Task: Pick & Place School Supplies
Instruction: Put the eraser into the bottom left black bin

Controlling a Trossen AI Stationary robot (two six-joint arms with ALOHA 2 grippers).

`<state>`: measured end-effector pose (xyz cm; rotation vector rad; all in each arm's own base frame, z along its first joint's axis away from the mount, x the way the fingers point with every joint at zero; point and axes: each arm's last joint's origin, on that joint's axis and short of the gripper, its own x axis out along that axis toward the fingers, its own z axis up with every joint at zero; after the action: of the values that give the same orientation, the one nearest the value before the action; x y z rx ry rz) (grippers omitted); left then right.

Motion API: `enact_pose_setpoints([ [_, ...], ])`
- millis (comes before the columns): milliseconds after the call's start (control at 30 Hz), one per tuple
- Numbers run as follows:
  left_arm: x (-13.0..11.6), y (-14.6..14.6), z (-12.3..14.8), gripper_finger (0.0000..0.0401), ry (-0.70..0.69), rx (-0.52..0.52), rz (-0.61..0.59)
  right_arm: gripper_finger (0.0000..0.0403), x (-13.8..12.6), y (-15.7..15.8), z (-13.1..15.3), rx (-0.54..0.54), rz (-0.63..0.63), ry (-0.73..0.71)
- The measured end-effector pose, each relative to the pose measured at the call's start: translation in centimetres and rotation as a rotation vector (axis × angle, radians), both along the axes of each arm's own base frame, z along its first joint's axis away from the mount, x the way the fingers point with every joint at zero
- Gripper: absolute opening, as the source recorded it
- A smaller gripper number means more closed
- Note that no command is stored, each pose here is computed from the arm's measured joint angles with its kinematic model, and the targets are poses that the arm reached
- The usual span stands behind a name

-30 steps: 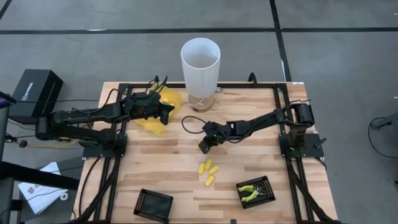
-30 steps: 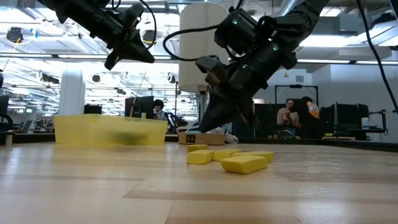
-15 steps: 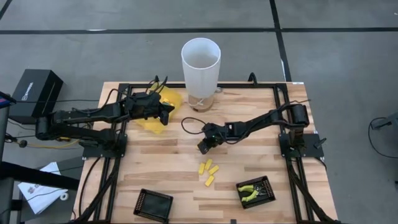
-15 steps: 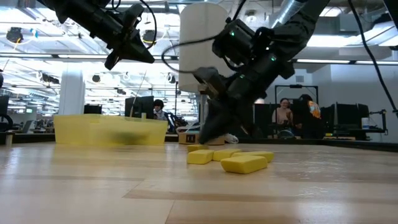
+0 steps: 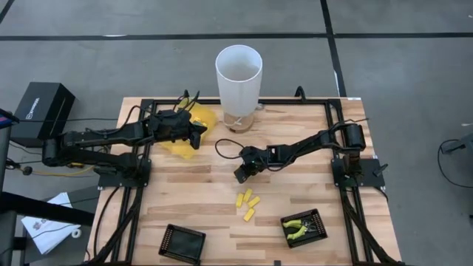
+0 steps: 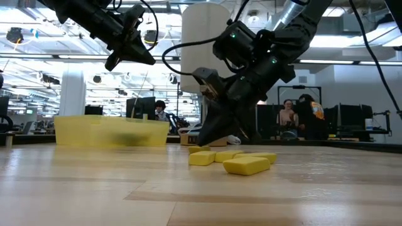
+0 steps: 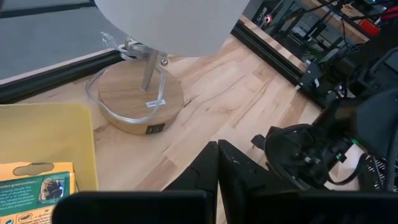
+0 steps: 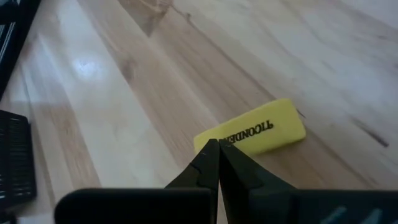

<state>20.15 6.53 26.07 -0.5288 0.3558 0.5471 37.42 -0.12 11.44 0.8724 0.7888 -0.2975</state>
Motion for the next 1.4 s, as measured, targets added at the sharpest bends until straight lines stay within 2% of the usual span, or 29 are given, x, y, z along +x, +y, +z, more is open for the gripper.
enact_pose_setpoints([
  [1400,-0.16,-0.05,-0.31,0.0,0.029,-0.022,0.006,0.0,-0.96,-0.41,-0.85,0.007,0.021,0.094],
])
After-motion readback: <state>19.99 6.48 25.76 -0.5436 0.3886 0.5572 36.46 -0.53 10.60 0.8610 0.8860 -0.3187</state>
